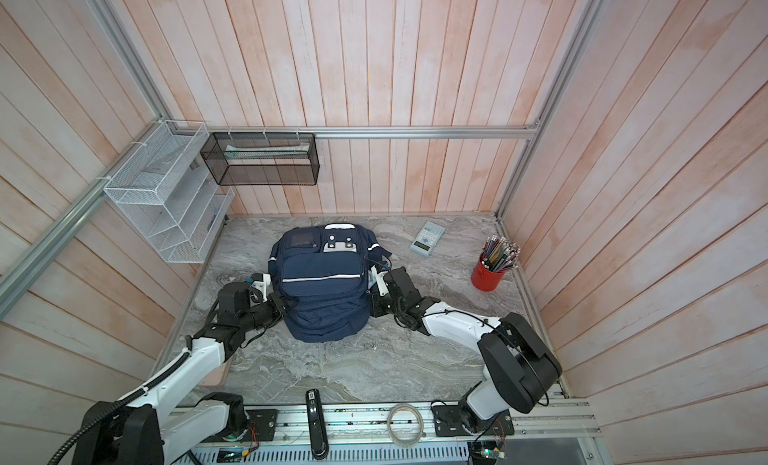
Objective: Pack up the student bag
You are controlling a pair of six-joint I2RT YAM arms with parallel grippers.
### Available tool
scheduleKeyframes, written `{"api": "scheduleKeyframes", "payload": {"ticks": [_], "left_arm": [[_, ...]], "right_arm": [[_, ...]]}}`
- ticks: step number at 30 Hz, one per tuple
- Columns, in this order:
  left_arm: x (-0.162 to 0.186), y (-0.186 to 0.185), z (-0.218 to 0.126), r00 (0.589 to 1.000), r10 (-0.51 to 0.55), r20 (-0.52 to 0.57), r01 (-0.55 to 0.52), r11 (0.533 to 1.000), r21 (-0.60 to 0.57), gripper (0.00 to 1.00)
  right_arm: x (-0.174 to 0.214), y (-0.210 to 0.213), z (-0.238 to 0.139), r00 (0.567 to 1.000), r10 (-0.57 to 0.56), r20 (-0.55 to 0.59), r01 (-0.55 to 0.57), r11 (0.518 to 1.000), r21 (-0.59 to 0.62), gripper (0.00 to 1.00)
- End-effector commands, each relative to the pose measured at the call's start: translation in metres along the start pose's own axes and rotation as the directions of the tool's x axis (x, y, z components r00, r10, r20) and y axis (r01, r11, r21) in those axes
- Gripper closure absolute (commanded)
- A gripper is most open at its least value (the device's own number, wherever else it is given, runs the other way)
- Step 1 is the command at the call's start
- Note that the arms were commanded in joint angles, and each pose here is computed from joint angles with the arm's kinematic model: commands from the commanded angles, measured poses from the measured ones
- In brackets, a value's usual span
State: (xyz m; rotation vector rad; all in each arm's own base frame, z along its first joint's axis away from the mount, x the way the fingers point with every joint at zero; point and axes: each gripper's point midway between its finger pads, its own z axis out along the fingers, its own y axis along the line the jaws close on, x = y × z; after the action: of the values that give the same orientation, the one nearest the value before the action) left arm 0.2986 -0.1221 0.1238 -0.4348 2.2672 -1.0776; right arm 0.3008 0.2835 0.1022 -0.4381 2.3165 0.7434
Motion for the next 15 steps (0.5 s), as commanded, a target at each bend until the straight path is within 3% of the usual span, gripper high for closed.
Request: {"api": "scheduleKeyframes", "payload": {"ticks": [1,5,7,11,15], "left_arm": [[-0.033,0.014,-0.001,0.995,0.027,0.092,-0.021,0.998,-0.055,1.0],[-0.062,0.001,0.008,0.991,0.062,0.119,-0.057,0.997,-0.05,0.83],[-0.081,-0.007,0.007,0.984,0.093,0.154,-0.082,0.994,-0.076,0.66],[-0.1,-0.024,-0.01,0.969,0.133,0.207,-0.114,0.988,-0.101,0.47],[-0.085,-0.022,-0.032,0.962,0.134,0.239,-0.104,0.985,-0.135,0.4]], "right_arm": [[0.007,-0.008,-0.008,0.999,-0.033,-0.014,0.034,0.995,0.09,1.0],[0.016,0.061,-0.009,0.996,-0.079,-0.037,0.077,0.995,-0.058,1.0],[0.009,0.095,-0.01,0.996,-0.089,-0.01,0.087,0.988,-0.131,1.0],[-0.032,0.143,0.0,0.996,-0.083,0.042,0.09,0.975,-0.203,1.0],[-0.081,0.171,0.001,0.987,-0.114,0.115,0.136,0.968,-0.213,1.0]]}}
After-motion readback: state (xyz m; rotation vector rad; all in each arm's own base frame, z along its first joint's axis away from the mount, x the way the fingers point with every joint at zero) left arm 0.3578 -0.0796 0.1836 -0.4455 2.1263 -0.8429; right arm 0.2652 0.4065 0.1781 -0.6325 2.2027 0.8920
